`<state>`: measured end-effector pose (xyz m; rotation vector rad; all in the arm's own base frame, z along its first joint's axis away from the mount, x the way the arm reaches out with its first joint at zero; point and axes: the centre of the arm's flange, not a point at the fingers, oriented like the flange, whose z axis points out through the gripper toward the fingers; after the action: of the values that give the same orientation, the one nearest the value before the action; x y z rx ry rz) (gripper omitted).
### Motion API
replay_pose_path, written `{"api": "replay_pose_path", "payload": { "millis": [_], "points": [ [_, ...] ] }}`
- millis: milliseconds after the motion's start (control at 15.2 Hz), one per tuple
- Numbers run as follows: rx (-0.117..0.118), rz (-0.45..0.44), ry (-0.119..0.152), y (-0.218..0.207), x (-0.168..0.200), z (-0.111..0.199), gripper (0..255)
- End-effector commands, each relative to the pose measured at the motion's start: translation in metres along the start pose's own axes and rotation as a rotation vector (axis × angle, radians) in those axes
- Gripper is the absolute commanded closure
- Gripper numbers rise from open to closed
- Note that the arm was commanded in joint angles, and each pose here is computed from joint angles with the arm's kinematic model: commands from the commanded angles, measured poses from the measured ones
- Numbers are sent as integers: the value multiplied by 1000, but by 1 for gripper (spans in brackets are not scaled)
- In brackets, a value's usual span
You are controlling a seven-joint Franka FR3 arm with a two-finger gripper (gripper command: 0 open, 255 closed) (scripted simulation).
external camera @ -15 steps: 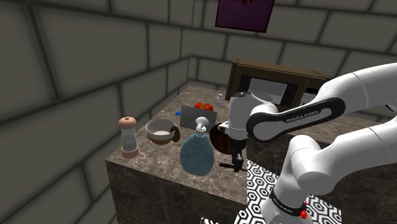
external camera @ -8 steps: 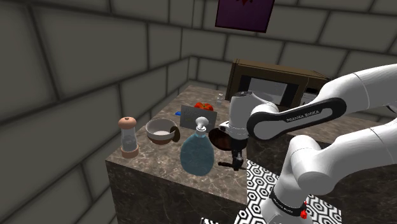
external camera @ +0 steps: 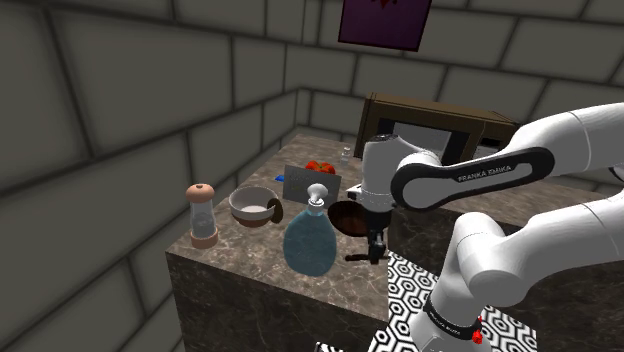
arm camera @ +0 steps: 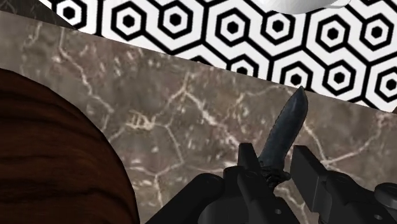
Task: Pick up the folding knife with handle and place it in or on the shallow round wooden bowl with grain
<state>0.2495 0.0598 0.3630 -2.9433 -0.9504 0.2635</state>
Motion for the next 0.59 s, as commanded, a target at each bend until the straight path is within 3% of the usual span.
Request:
{"api": "replay_pose_path", "payload": {
  "millis": [0,528],
  "points": [
    [1,0,-1,0,-1,-11,255],
    [1,0,-1,-4,-8,-53,255]
  ]
}}
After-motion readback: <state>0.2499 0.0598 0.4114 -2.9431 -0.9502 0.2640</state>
